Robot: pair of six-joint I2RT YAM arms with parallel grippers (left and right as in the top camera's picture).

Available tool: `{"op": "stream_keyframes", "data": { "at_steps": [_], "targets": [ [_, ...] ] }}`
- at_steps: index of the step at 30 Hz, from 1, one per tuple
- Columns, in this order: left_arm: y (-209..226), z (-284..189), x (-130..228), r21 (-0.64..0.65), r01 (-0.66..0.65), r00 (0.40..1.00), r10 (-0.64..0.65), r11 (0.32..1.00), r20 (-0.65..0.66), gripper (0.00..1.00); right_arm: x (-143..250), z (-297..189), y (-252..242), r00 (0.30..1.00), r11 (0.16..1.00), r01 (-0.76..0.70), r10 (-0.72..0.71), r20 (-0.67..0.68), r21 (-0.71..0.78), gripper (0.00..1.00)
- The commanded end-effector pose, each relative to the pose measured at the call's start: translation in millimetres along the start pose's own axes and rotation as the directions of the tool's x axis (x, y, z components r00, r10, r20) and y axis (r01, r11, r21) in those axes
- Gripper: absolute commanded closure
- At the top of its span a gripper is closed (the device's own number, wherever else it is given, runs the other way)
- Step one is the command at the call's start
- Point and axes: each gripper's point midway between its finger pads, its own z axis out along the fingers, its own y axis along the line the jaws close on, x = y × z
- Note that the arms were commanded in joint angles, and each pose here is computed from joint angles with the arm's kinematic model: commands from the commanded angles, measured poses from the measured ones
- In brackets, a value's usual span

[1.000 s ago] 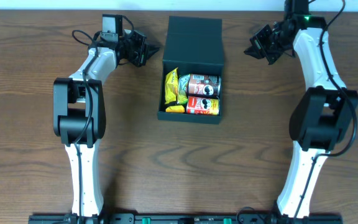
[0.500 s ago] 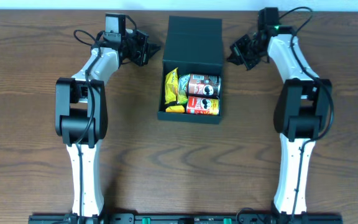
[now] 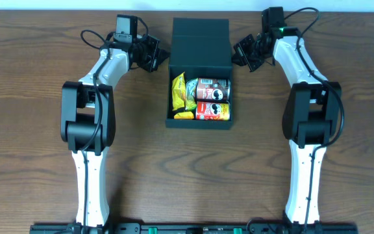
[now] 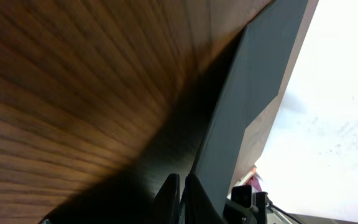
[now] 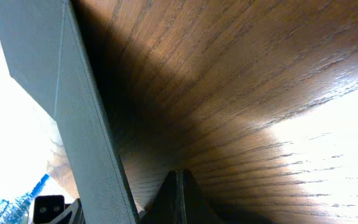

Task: Pack container
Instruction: 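Push the upright lid down over the box with both grippers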

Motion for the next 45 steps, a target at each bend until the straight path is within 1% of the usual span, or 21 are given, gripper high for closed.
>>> {"op": "stream_keyframes", "data": {
  "at_steps": [1, 4, 8, 10, 15, 18, 22, 26, 27, 29, 33, 36, 41, 45],
  "targets": [
    [18.4, 7.8, -15.7, -0.050, -0.004, 0.998, 0.007, 0.999, 0.063, 0.94, 10.3, -1.3, 10.4, 1.000, 1.000, 0.017, -0.018, -0.026, -0.021, 0.98],
    [18.6, 5.5, -22.5, -0.049, 0.001, 0.996, 0.003, 0.999, 0.088, 0.94, 11.4, -1.3, 8.2, 0.999, 1.000, 0.022, -0.022, -0.030, -0.013, 0.98],
    [23.8, -4.1, -45.0, -0.059, 0.025, 0.987, -0.015, 0.998, 0.160, 0.94, 10.2, -2.5, 5.6, 0.999, 1.000, 0.029, -0.029, -0.031, -0.007, 0.98],
    [24.9, -6.5, -47.1, -0.057, 0.032, 0.988, -0.023, 0.998, 0.155, 0.95, 10.1, -2.5, 5.7, 0.999, 1.000, 0.028, -0.028, -0.031, -0.007, 0.98],
    [26.6, 1.4, -33.9, -0.077, 0.027, 0.990, -0.016, 0.997, 0.138, 0.94, 9.7, -2.4, 6.5, 0.999, 0.999, 0.030, -0.031, -0.028, -0.010, 0.98],
    [16.3, 9.1, -23.8, -0.047, 0.026, 0.992, -0.020, 0.999, 0.127, 0.95, 9.6, -2.5, 6.5, 0.999, 0.999, 0.030, -0.030, -0.029, -0.010, 0.98],
    [-0.1, 16.8, -8.2, 0.014, 0.057, 0.995, -0.058, 0.998, 0.075, 0.94, 10.0, -2.3, 6.7, 0.999, 1.000, 0.022, -0.023, -0.029, -0.010, 0.99],
    [-9.1, 19.3, -2.2, 0.049, 0.055, 0.997, -0.057, 0.997, 0.046, 0.94, 11.3, -2.3, 8.8, 0.999, 1.000, 0.022, -0.023, -0.037, -0.020, 0.99],
    [-9.5, 19.3, -1.4, 0.051, 0.054, 0.998, -0.056, 0.997, 0.041, 0.94, 11.3, -2.7, 11.0, 0.999, 0.999, 0.026, -0.027, -0.042, -0.032, 0.98],
    [-12.4, 19.0, 2.0, 0.063, 0.049, 0.999, -0.050, 0.997, 0.018, 0.94, 11.8, -5.6, 24.3, 0.997, 0.994, 0.043, -0.049, -0.066, -0.100, 0.98],
    [-16.0, 18.0, 3.2, 0.078, 0.040, 0.999, -0.040, 0.996, 0.003, 0.94, 11.0, -13.3, 41.8, 0.993, 0.980, 0.032, -0.054, -0.106, -0.195, 0.98],
    [-14.0, 13.2, -8.5, 0.076, 0.018, 0.999, -0.021, 0.997, 0.036, 0.94, 9.2, -15.1, 40.1, 0.993, 0.980, 0.027, -0.049, -0.109, -0.196, 0.98],
    [-8.2, -6.1, -45.9, 0.087, 0.054, 0.992, -0.063, 0.995, 0.112, 0.94, 9.3, -15.6, 39.0, 0.992, 0.980, 0.029, -0.052, -0.113, -0.195, 0.98],
    [7.6, -8.9, -52.3, 0.035, 0.086, 0.987, -0.090, 0.996, 0.134, 0.94, 9.2, -15.6, 39.1, 0.992, 0.980, 0.030, -0.052, -0.112, -0.195, 0.99]
  ]
}}
